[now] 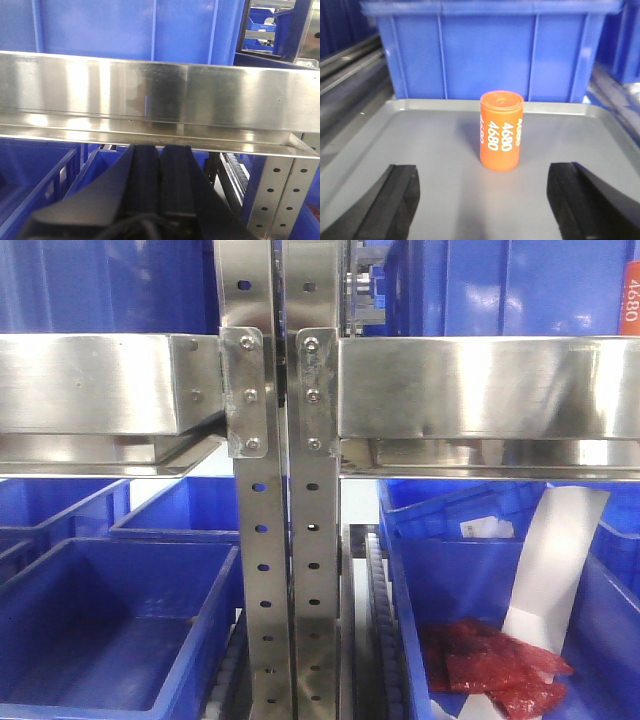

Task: Grab orange capacitor from left shelf to right conveyor
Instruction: 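Close the right gripper around the orange cylinder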

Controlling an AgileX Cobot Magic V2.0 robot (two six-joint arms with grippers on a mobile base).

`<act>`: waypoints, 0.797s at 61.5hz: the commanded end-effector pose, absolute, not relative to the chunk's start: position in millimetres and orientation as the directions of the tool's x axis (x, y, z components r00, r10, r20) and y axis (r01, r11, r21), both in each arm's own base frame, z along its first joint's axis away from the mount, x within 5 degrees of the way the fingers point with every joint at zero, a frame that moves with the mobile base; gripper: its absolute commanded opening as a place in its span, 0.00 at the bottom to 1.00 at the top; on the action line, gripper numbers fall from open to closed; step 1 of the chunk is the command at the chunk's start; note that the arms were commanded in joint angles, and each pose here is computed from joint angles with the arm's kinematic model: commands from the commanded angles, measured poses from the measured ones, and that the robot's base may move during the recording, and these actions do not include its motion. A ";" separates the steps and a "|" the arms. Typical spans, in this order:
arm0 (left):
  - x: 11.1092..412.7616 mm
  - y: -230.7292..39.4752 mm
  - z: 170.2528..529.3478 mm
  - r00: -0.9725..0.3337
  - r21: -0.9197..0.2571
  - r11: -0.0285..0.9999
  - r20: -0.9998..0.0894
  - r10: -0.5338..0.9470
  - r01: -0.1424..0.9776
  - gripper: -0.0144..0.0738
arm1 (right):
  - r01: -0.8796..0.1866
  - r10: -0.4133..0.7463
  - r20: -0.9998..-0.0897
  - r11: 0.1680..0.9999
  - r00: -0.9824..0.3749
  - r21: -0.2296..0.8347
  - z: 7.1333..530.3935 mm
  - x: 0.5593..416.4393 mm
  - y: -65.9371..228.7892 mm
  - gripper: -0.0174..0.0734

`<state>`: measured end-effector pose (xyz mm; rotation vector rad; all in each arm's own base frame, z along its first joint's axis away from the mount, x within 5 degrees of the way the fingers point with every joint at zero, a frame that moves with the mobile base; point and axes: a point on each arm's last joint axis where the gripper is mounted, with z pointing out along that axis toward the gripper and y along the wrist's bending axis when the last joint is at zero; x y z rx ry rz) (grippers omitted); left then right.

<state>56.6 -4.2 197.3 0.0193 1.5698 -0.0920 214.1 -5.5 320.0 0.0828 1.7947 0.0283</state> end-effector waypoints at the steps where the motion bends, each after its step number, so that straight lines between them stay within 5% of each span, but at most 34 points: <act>1: 55.1 -3.5 207.7 0.103 -0.049 0.996 -0.993 -0.057 0.070 0.02 | 0.041 0.049 -0.997 0.998 -0.064 0.046 337.1 230.0 -7.7 0.88; 49: 55.1 -3.5 207.7 0.103 -0.049 0.996 -0.993 -0.057 0.070 0.02 | 0.088 0.132 -0.991 0.988 -0.019 0.130 293.9 320.1 -23.0 0.88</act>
